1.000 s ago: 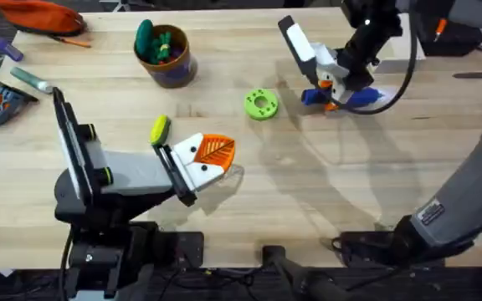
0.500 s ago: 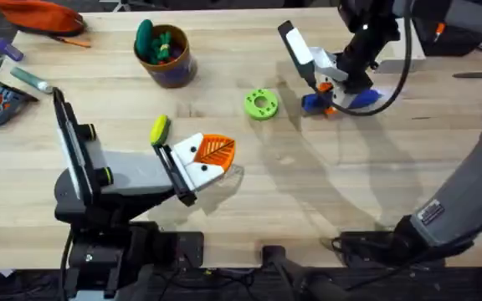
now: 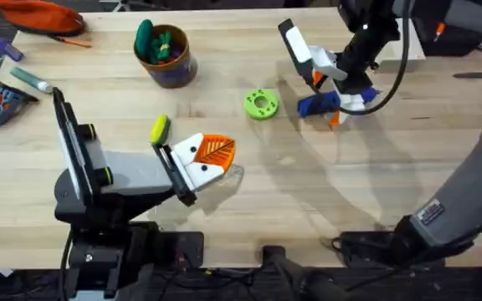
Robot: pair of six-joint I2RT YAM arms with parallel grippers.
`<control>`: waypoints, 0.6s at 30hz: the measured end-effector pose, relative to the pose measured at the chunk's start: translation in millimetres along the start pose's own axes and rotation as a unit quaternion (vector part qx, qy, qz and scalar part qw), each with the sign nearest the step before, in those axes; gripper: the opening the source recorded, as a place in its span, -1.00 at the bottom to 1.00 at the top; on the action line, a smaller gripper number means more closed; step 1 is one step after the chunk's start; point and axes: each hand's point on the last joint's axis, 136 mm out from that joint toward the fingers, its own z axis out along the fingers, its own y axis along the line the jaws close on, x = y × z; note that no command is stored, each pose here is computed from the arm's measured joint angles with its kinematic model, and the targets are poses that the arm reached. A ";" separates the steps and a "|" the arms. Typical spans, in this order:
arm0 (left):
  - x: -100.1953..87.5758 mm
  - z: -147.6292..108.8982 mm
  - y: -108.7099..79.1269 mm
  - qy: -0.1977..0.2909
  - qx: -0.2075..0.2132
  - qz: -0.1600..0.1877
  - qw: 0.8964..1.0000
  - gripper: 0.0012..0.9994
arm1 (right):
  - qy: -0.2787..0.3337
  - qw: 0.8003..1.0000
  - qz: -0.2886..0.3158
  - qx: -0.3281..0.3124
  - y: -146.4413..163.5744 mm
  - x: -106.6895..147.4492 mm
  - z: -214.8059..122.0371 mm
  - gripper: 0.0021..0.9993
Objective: Pick up the gripper from the table and insert it into the empty holder that is missing its gripper. Then pick up a screw, insert it into the mounting hole, and use the screwdriver to tighten it. Finally, clean up the table by picking up the vegetable and placing it into the bucket.
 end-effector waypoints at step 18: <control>0.0 0.0 0.0 0.000 0.000 0.000 1.000 -0.99 | -0.055 0.973 0.096 0.201 -27.1 -46.7 -156.7 0.99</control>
